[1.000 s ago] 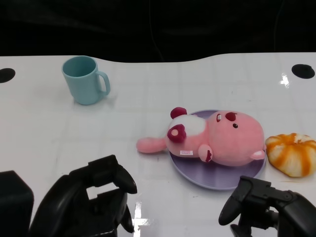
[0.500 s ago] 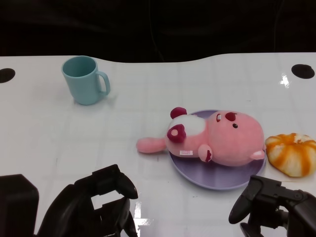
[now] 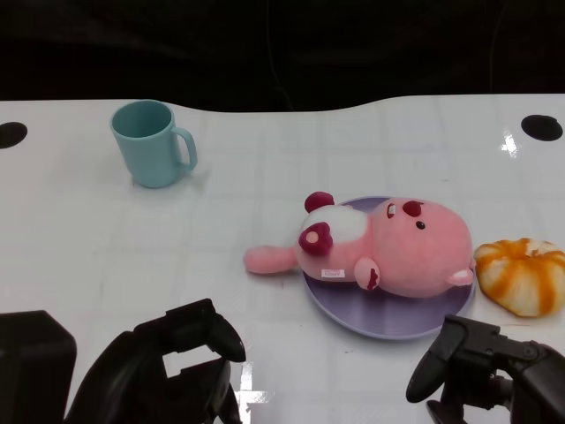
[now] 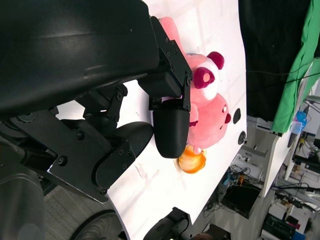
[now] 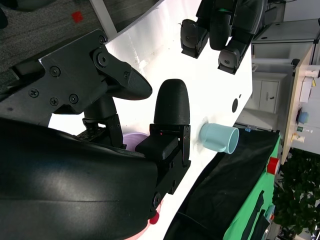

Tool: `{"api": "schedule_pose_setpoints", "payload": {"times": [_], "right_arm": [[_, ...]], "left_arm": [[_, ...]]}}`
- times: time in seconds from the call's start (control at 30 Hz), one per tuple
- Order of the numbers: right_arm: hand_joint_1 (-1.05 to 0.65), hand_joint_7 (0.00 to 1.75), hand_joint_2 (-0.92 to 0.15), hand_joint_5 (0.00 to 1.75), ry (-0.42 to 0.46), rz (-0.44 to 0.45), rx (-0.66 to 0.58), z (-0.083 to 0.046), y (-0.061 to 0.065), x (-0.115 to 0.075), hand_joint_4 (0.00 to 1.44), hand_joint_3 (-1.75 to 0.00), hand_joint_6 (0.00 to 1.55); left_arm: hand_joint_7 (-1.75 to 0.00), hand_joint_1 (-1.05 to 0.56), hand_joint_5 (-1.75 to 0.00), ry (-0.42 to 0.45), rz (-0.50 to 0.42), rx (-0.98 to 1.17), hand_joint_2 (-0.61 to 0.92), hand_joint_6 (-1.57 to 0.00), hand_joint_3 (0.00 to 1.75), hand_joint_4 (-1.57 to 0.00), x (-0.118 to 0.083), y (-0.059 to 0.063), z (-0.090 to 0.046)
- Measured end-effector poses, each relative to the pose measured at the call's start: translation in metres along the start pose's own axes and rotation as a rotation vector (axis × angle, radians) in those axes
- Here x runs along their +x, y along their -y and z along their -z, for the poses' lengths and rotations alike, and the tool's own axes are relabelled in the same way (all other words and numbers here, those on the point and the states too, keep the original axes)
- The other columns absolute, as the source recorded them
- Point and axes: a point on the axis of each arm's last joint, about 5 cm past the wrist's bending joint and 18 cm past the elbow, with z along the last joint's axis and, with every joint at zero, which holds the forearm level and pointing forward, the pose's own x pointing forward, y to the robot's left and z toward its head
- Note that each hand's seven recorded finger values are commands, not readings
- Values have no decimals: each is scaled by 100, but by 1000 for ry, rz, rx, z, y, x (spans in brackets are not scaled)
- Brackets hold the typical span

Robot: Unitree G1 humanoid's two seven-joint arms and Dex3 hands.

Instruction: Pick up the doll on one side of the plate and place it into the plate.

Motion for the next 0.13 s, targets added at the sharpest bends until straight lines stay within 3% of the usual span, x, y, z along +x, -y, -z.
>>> {"api": "schedule_pose_setpoints", "payload": {"times": [0.13], "right_arm": [[-12,142,-60,171,0,-2,1,0,0,0,62,-105,54]], "left_arm": [[-159,-22,-175,1,0,-2,42,-70,132,-81,0,0,0]]}}
